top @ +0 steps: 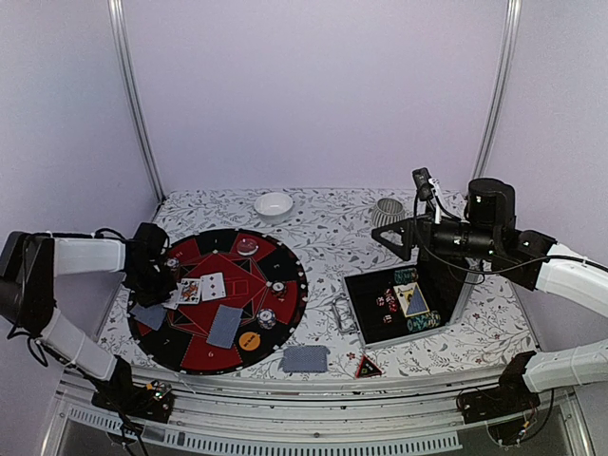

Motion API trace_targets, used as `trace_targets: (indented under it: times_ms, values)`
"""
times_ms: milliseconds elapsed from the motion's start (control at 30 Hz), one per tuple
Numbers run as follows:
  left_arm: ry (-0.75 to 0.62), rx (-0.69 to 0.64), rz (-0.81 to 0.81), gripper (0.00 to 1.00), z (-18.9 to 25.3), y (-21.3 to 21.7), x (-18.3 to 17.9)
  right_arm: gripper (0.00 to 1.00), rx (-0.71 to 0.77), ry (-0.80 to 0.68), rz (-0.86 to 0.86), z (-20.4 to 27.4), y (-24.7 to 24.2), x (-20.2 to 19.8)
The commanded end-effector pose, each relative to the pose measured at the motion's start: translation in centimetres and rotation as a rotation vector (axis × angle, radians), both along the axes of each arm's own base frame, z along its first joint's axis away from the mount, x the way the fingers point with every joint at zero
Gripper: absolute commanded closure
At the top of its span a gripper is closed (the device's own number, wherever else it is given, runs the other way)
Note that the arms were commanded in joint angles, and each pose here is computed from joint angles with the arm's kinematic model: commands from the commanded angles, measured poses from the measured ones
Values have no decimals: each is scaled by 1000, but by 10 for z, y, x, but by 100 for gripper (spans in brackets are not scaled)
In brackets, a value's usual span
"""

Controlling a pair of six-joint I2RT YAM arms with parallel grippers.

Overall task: Distribute texas hold em gaming equipment
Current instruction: Adjust the poker card in the community card area, then pick up the face-down deck piles from the center of the board.

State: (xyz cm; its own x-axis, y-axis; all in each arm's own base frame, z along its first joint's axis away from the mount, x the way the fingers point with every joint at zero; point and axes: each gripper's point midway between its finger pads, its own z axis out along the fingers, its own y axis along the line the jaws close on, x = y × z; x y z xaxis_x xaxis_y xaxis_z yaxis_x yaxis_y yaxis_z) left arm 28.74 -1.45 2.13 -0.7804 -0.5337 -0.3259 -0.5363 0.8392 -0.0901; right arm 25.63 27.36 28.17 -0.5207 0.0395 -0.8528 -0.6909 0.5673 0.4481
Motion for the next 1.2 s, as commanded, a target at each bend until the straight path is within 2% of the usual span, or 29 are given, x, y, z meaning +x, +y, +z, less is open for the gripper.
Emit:
trace_targets:
  times_ms: [0, 200, 367, 467, 533, 600, 700, 833, 867, 900, 1000, 1167]
  values:
    - [20, 18, 8, 100, -14, 5, 2, 1, -1, -7, -13, 4, -4, 1]
    - [-15, 22, 11, 100, -10, 5, 14, 0, -18, 26, 10, -3, -3, -4]
    - [-184, 24, -3, 100, 39, -2, 32, 10, -28, 120, 118, -24, 8, -22]
    - [-385, 65, -116, 83, 97, -26, 45, 20, -32, 219, 165, -46, 17, -32]
    - [-553, 92, -252, 70, 143, -60, 47, 25, -61, 286, 189, -67, 26, -41]
    - [-717, 94, -449, 56, 183, -110, 34, 28, -100, 336, 215, -84, 36, -50]
    - [-893, 48, -755, 45, 222, -178, -2, 30, -132, 379, 254, -96, 47, -61]
    - [-997, -79, -1275, 26, 226, -270, -82, 29, -149, 422, 258, -106, 49, -66]
    - [-1006, -88, -1382, 11, 221, -286, -102, 28, -153, 433, 254, -109, 48, -66]
    - [-1016, -88, -1490, 3, 216, -301, -122, 28, -154, 443, 251, -110, 48, -66]
    - [-976, -78, -1757, 2, 186, -332, -164, 25, -158, 467, 246, -116, 48, -68]
    - [-831, -97, -1951, 2, 147, -360, -182, 22, -172, 480, 232, -123, 48, -67]
